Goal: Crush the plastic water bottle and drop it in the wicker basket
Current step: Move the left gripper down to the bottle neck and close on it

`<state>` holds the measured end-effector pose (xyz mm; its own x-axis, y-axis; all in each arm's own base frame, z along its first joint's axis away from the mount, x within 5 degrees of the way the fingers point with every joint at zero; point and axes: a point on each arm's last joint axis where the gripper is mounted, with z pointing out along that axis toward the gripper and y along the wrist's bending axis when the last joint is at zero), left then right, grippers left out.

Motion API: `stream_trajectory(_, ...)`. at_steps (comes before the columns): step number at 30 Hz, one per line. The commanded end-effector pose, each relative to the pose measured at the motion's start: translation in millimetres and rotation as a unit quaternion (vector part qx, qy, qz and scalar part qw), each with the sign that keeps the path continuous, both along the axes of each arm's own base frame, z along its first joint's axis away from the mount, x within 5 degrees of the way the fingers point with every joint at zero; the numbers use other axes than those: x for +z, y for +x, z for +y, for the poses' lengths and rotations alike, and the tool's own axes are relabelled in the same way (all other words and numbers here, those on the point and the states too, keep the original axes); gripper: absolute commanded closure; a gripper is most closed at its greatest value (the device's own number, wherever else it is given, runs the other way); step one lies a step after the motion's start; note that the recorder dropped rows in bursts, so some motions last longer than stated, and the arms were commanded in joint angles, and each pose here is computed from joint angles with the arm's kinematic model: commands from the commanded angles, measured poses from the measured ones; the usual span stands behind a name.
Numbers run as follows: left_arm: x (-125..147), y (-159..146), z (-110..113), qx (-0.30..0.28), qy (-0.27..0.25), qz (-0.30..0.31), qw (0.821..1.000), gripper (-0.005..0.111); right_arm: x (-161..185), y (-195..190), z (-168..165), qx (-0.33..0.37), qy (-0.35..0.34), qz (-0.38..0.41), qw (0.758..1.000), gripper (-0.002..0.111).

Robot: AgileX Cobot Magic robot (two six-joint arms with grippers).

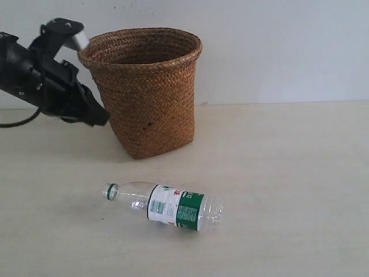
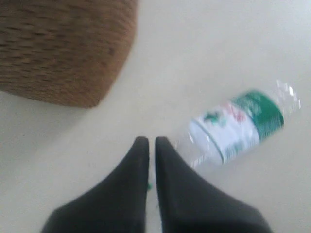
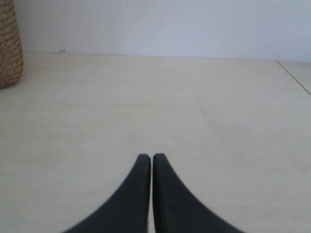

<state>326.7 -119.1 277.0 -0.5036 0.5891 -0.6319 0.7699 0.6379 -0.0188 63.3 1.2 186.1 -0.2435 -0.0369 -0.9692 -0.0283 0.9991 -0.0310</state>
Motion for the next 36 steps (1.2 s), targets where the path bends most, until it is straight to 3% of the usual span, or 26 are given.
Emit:
stream_trajectory(1, -15.1, -5.8, -9.5, -0.197, 0.072, 0.013, 0.978, 0.103, 1.2, 0.1, -0.2, -0.001, 0.000, -0.005, 1.000, 0.108)
stream_trajectory(5, -37.2, -2.3, -14.3, -0.227, 0.132, 0.033, 0.964, 0.103, 1.2, 0.1, -0.2, -0.001, 0.000, -0.005, 1.000, 0.108)
stream_trajectory(8, -48.5, 5.0, -16.0, -0.190, 0.156, 0.037, 0.969, 0.101, 1.2, 0.1, -0.2, -0.001, 0.000, -0.005, 1.000, 0.108)
stream_trajectory(10, -56.2, 7.3, -14.8, -0.202, 0.183, 0.038, 0.961, 0.088, 1.2, 0.1, -0.2, -0.001, 0.000, -0.005, 1.000, 0.108)
stream_trajectory(14, -66.5, 12.1, -14.7, -0.203, 0.193, 0.040, 0.959, 0.050, 1.2, 0.1, -0.2, -0.001, 0.000, -0.005, 1.000, 0.108)
stream_trajectory(17, -73.2, 12.6, -17.6, -0.225, 0.207, 0.038, 0.951, 0.050, 1.2, 0.1, -0.2, -0.001, 0.000, -0.005, 1.000, 0.108)
stream_trajectory(20, -87.0, 11.6, -24.2, -0.267, 0.258, 0.038, 0.928, 0.050, 1.2, 0.1, -0.2, -0.001, 0.000, -0.005, 1.000, 0.108)
stream_trajectory(24, -102.0, 11.4, -32.8, -0.329, 0.339, 0.021, 0.881, 0.050, 1.2, 0.1, -0.2, -0.001, 0.000, -0.005, 1.000, 0.108)
stream_trajectory(27, -110.2, 14.4, -38.1, -0.345, 0.365, 0.003, 0.865, 0.050, 1.2, 0.1, -0.2, -0.001, 0.000, -0.005, 1.000, 0.108)
stream_trajectory(36, -126.4, 24.6, -44.1, -0.340, 0.358, -0.029, 0.869, 0.050, 1.2, 0.1, -0.2, -0.001, 0.000, -0.005, 1.000, 0.108)
